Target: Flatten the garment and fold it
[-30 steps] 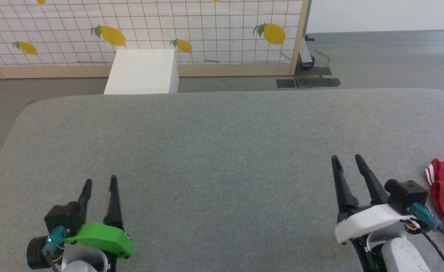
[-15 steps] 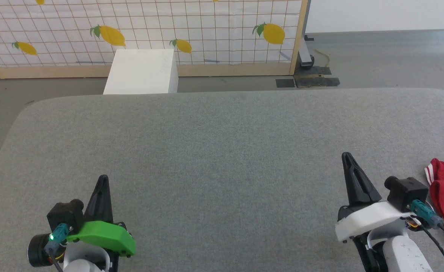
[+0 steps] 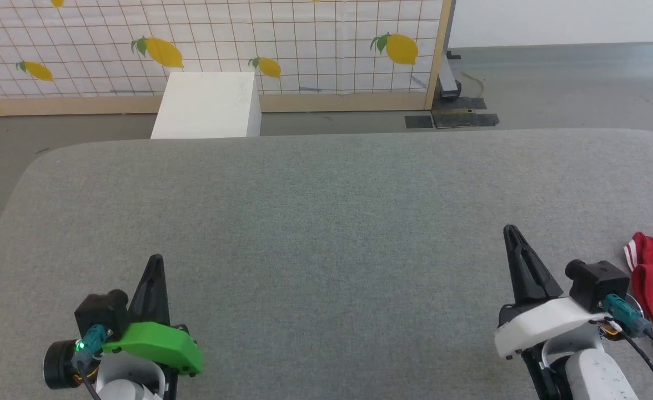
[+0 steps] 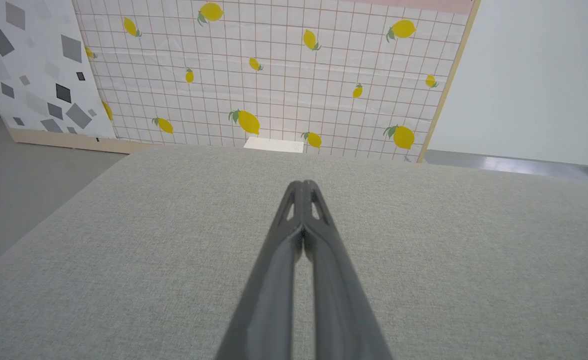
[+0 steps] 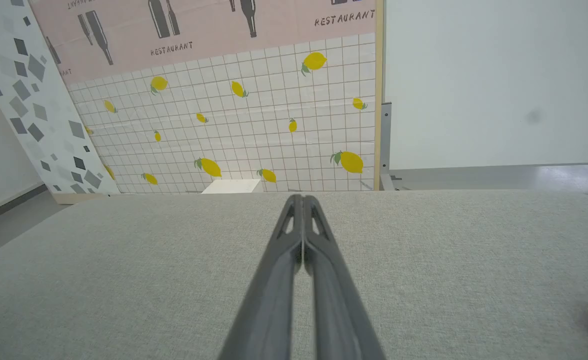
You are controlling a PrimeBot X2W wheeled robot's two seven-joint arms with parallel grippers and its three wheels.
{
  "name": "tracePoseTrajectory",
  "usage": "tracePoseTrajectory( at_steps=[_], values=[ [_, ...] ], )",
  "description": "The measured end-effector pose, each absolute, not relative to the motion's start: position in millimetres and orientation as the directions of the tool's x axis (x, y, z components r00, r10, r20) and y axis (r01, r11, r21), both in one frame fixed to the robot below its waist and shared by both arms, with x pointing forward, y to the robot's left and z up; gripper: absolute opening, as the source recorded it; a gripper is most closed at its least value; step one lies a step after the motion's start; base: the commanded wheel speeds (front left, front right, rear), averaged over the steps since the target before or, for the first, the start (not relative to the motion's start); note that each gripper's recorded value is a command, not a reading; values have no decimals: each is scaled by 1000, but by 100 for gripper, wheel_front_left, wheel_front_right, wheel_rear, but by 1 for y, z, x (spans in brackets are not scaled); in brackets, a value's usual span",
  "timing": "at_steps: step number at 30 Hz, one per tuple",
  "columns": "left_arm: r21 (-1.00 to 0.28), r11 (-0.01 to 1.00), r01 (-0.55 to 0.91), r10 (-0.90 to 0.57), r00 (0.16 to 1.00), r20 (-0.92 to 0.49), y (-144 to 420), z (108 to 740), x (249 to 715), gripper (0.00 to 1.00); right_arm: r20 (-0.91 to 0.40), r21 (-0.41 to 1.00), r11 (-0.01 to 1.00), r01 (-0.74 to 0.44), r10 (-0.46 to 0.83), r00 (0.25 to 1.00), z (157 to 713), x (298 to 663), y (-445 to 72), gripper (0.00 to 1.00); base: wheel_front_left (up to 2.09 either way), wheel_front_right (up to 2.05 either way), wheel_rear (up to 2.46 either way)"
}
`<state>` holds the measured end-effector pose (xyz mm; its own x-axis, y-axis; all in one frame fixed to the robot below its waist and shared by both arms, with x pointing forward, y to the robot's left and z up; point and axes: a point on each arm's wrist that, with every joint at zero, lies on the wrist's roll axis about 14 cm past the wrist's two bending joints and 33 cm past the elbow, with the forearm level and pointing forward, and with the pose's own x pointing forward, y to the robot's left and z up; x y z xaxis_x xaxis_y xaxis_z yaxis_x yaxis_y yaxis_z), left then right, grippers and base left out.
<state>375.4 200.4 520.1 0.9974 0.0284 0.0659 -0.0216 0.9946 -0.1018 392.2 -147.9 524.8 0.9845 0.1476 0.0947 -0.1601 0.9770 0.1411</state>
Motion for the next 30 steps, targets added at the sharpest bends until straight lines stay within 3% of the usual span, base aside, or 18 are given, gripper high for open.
tracePoseTrajectory(
  at_steps=[30],
  values=[
    [-52, 999, -2, 4, 999, 54, 190, 525, 376, 0, 59, 80, 984, -157, 152, 987, 525, 386, -150, 0, 0, 0, 0]
  ],
)
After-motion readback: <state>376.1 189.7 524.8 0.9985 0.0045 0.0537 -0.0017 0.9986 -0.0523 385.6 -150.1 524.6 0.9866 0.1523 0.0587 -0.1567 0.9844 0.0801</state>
